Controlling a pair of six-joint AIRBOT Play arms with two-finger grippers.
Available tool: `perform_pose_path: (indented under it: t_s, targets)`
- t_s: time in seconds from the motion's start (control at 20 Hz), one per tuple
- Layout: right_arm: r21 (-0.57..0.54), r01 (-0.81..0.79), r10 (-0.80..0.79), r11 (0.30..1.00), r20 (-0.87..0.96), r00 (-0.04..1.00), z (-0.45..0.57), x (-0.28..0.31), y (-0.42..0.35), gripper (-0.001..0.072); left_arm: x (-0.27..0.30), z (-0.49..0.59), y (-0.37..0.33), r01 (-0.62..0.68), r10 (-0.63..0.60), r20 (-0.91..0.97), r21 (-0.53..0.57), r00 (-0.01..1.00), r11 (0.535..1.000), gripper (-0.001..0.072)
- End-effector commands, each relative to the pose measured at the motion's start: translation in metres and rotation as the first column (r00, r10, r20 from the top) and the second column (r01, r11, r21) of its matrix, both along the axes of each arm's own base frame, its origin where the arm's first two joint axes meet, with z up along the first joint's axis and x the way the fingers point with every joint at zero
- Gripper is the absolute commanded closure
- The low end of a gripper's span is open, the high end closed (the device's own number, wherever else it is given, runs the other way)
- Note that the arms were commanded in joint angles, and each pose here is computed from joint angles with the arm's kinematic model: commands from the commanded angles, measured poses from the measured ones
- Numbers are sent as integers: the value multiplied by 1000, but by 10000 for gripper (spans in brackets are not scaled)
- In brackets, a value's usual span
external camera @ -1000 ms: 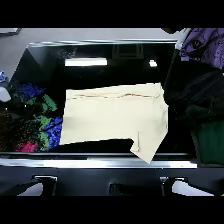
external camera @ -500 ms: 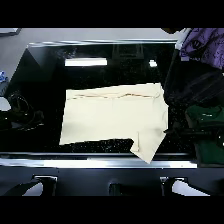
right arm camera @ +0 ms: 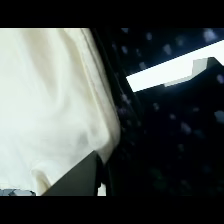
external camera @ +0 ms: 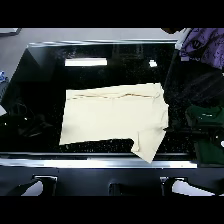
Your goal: Fold the clothes and pants, and hang the long-sleeved shirts on hangers.
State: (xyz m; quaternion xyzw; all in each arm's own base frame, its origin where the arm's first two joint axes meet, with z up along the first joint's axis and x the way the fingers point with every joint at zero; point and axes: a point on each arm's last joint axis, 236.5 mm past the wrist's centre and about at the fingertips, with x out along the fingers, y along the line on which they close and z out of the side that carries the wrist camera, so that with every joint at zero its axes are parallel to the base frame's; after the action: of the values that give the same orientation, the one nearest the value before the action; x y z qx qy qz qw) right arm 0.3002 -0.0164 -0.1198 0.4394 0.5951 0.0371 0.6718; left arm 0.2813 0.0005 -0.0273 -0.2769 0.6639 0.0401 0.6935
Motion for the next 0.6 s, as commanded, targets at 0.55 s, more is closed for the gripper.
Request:
perform_pose_path:
  t_s: [0.55]
  targets:
    - [100,-42,45,994,-30,999,12,-12,20,682,-44,-73,-51,-69,65,-24,-274,998,959,51]
